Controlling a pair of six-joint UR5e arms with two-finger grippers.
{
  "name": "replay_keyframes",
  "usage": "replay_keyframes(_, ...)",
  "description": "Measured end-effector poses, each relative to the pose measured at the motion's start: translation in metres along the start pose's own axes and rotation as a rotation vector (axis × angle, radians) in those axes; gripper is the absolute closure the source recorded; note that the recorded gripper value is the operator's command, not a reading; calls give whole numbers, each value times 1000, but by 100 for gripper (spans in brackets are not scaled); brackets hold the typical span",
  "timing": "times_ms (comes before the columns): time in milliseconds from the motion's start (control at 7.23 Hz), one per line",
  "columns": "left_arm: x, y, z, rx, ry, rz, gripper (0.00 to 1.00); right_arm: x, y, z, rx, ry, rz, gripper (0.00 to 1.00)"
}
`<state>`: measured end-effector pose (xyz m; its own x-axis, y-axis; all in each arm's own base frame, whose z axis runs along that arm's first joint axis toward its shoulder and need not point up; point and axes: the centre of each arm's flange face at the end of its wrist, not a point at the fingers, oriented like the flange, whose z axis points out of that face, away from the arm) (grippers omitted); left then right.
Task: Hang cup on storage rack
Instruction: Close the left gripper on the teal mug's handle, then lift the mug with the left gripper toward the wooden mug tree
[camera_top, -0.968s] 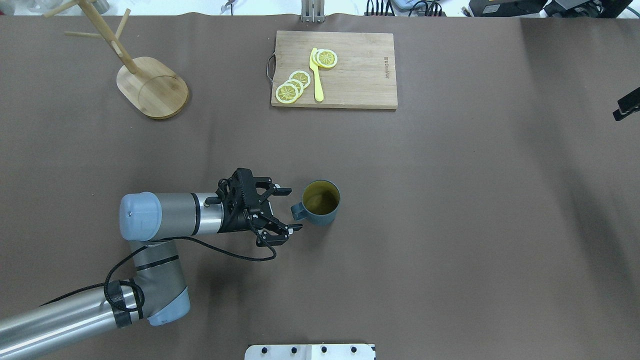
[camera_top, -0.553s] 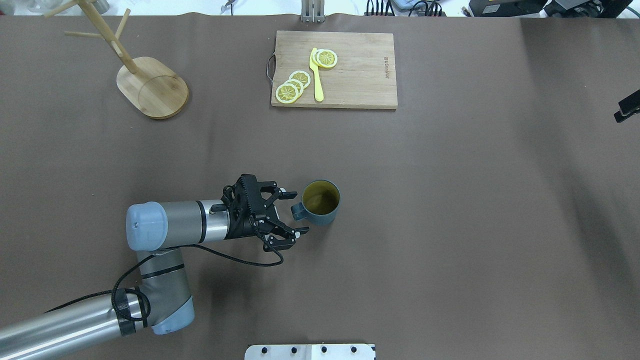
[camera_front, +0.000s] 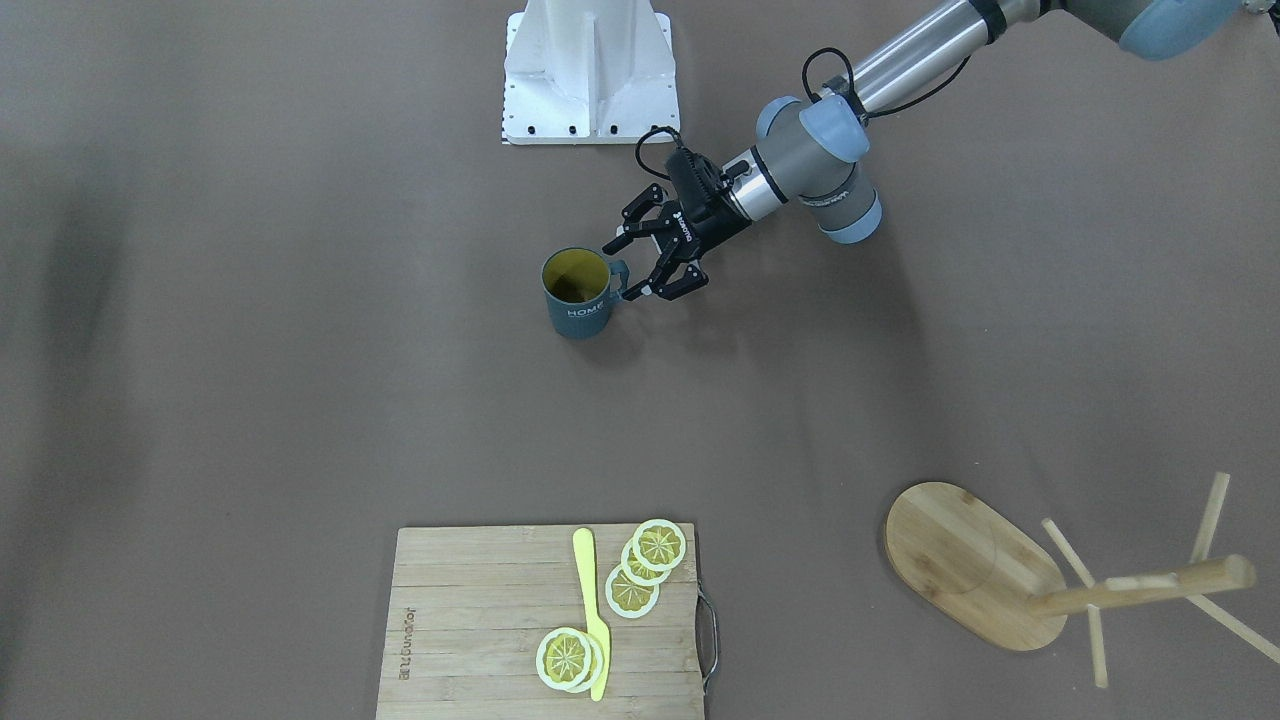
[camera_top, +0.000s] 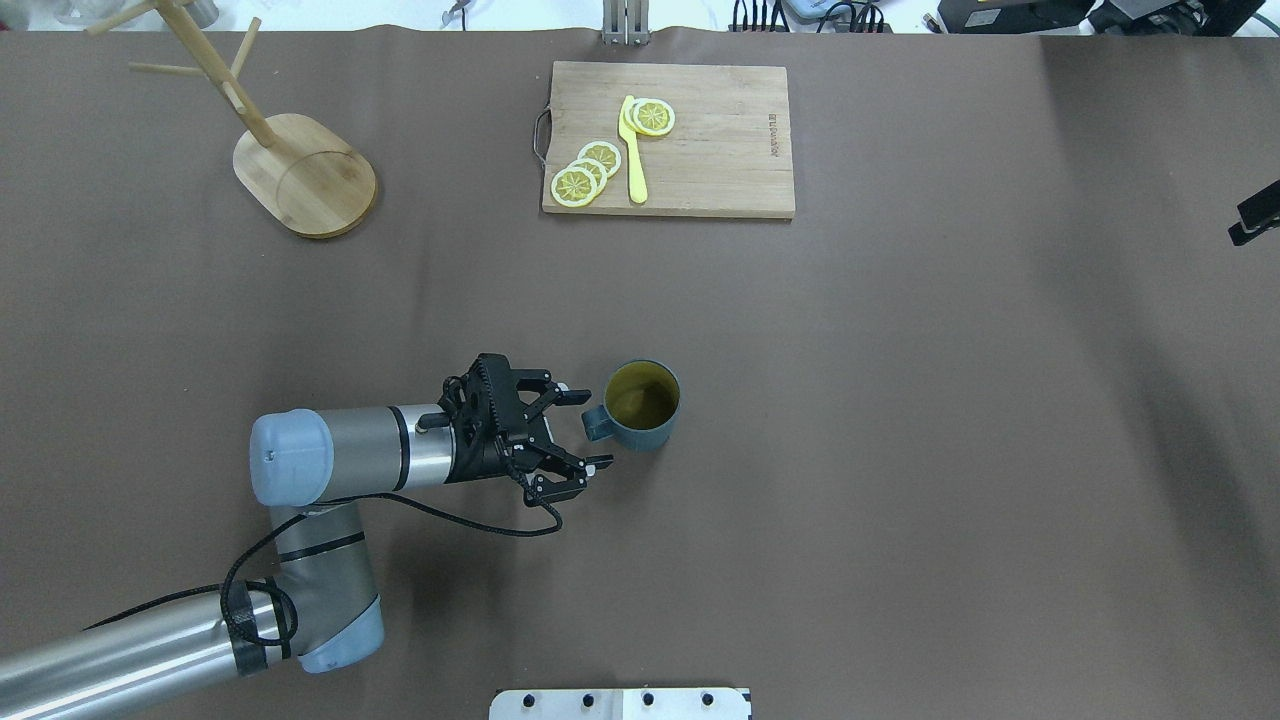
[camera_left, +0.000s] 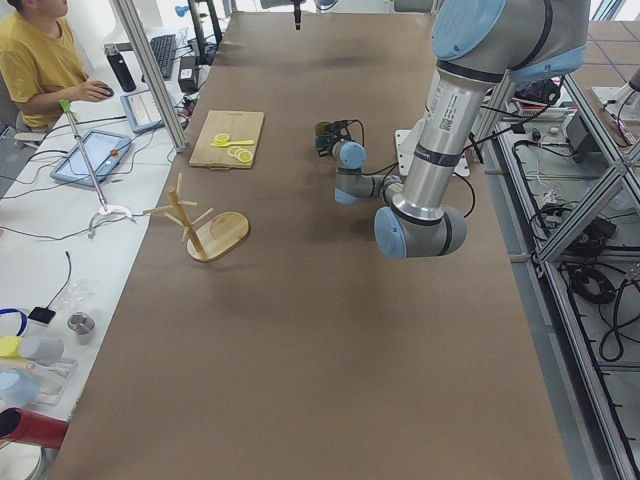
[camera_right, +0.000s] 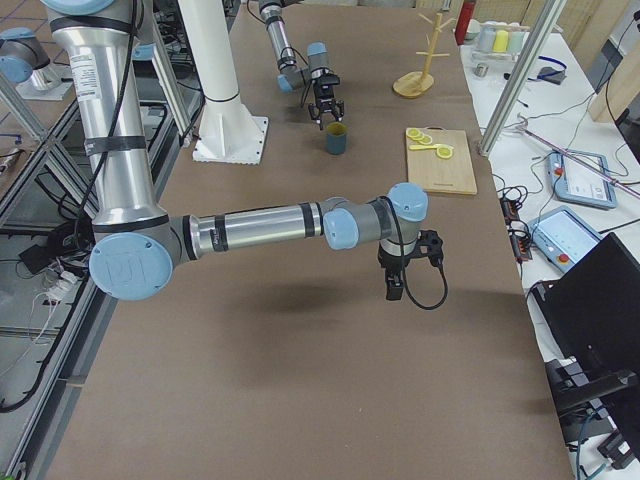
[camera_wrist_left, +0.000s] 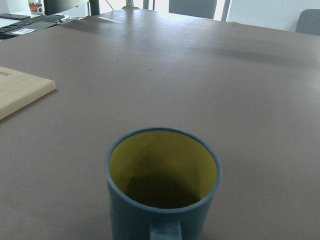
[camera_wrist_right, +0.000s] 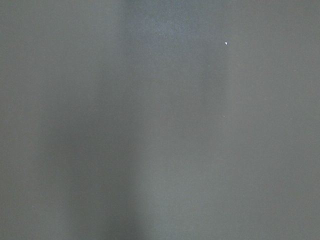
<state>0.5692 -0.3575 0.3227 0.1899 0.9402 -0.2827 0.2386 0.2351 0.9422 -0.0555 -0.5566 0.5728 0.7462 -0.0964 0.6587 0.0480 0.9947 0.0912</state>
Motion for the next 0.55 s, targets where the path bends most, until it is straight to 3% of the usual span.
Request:
replay_keyframes(277,0,1,0,-3,-1,0,100,1,1,1,-2,1,1,0)
replay_keyframes(553,-1,2,0,-4,-3,-1,100,2,2,1,-2,1,2,0)
